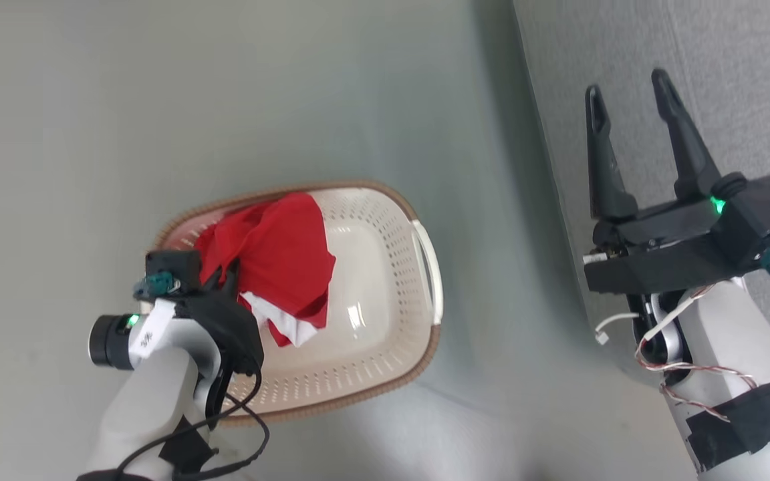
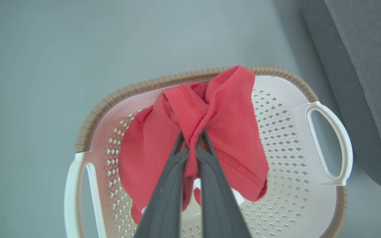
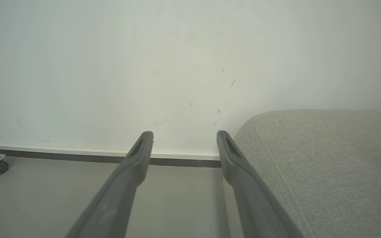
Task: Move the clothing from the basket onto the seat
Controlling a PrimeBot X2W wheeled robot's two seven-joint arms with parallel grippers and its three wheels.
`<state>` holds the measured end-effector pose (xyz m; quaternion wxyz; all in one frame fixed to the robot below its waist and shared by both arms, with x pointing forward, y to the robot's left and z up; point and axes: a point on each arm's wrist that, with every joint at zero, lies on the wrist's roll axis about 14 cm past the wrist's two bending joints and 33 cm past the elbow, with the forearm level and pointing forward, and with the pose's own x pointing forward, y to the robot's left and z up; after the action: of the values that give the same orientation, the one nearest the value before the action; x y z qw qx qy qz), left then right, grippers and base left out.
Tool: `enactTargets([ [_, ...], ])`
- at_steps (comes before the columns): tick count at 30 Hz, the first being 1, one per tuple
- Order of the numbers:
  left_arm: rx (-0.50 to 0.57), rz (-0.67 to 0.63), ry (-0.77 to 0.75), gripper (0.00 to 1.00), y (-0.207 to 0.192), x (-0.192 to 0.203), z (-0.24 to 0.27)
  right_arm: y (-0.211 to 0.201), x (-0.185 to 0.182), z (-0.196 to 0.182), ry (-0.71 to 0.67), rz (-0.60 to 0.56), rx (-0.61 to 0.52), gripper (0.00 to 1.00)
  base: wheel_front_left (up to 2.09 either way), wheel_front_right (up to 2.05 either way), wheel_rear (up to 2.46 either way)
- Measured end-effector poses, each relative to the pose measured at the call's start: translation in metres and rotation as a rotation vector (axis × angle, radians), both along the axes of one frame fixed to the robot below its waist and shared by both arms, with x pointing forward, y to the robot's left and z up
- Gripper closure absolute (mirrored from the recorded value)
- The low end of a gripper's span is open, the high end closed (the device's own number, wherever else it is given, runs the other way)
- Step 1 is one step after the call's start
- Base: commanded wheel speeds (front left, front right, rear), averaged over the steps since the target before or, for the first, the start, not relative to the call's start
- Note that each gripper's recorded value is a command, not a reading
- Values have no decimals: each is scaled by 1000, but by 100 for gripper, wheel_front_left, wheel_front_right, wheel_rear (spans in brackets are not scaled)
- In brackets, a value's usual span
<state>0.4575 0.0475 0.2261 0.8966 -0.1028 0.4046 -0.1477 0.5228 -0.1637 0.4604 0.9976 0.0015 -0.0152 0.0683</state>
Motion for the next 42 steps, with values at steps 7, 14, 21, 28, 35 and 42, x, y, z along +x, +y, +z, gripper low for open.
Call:
enactTargets([
  [7, -5, 44, -118, 100, 14, 7, 42, 5, -13, 18, -18, 11, 3, 0, 0, 0, 0],
  [14, -22, 98, -209, 100, 28, 4, 79, 8, -27, 36, -39, 22, 6, 0, 0, 0, 0],
  [21, -40, 132, -304, 100, 37, 1, 117, 10, -46, 47, -41, 24, 12, 0, 0, 0, 0],
  [28, -60, 152, -399, 100, 42, -1, 153, 13, -64, 53, -35, 28, 19, 0, 0, 0, 0],
  [35, -92, 166, -513, 100, 44, -6, 194, 22, -89, 54, -20, 49, 30, 0, 0, 0, 0],
  [42, -142, 169, -647, 100, 41, -10, 240, 29, -108, 60, -26, 65, 42, 0, 0, 0, 0],
])
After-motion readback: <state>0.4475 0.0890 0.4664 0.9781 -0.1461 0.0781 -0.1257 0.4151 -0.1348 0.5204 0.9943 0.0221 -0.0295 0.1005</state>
